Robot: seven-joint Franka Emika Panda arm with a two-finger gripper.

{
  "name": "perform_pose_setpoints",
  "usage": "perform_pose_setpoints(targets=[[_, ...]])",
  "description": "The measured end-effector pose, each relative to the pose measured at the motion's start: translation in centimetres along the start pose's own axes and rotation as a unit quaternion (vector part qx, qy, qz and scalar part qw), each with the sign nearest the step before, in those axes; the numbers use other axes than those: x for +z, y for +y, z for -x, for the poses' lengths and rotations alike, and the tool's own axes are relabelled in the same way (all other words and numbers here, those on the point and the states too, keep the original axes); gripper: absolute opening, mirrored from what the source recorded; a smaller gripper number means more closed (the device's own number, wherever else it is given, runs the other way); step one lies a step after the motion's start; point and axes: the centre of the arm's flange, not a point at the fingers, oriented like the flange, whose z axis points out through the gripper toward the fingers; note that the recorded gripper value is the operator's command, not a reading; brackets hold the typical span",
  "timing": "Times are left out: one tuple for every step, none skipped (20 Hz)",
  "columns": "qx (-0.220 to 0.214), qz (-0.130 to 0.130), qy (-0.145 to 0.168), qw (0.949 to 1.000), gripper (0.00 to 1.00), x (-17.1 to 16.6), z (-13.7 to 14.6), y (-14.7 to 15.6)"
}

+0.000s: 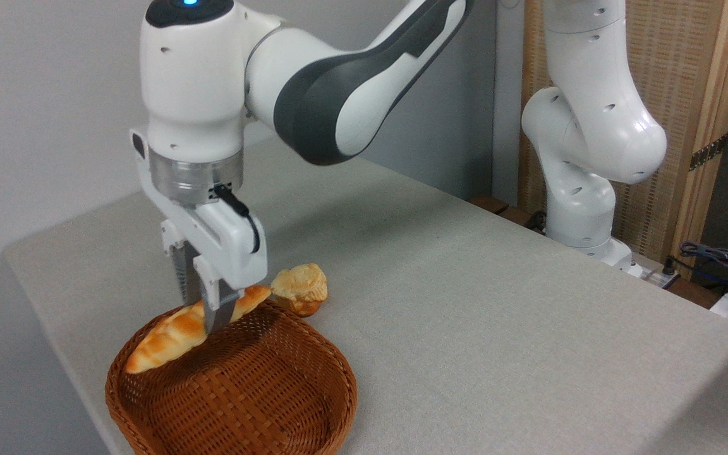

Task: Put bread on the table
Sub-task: 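Lift the braided roll out of the basket and carry it onto the table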

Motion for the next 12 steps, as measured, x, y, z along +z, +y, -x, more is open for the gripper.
perform_pose_setpoints(targets=[[0.0,0.008,-0.006,1.0,0.45,-0.4,0.3,0.2],[-0.002,0.014,-0.011,0.9998,0.45,-0.8,0.7,0.3],[-0.005,0.02,-0.017,0.9996,0.45,-1.2,1.1,0.3],[-0.008,0.026,-0.022,0.9994,0.45,-1.8,1.7,0.3],[-0.01,0.031,-0.025,0.9992,0.45,-2.4,2.1,0.3],[-0.011,0.036,-0.028,0.9989,0.45,-3.0,2.5,0.5],[-0.013,0.041,-0.031,0.9986,0.45,-3.5,3.0,0.7],[-0.014,0.045,-0.033,0.9983,0.45,-3.9,3.5,0.8],[-0.012,0.049,-0.034,0.9982,0.45,-4.2,4.0,1.1],[-0.009,0.052,-0.038,0.9979,0.45,-4.4,4.5,1.3],[-0.005,0.057,-0.047,0.9972,0.45,-4.4,5.2,1.7],[0.001,0.06,-0.057,0.9966,0.45,-4.3,5.8,2.0]])
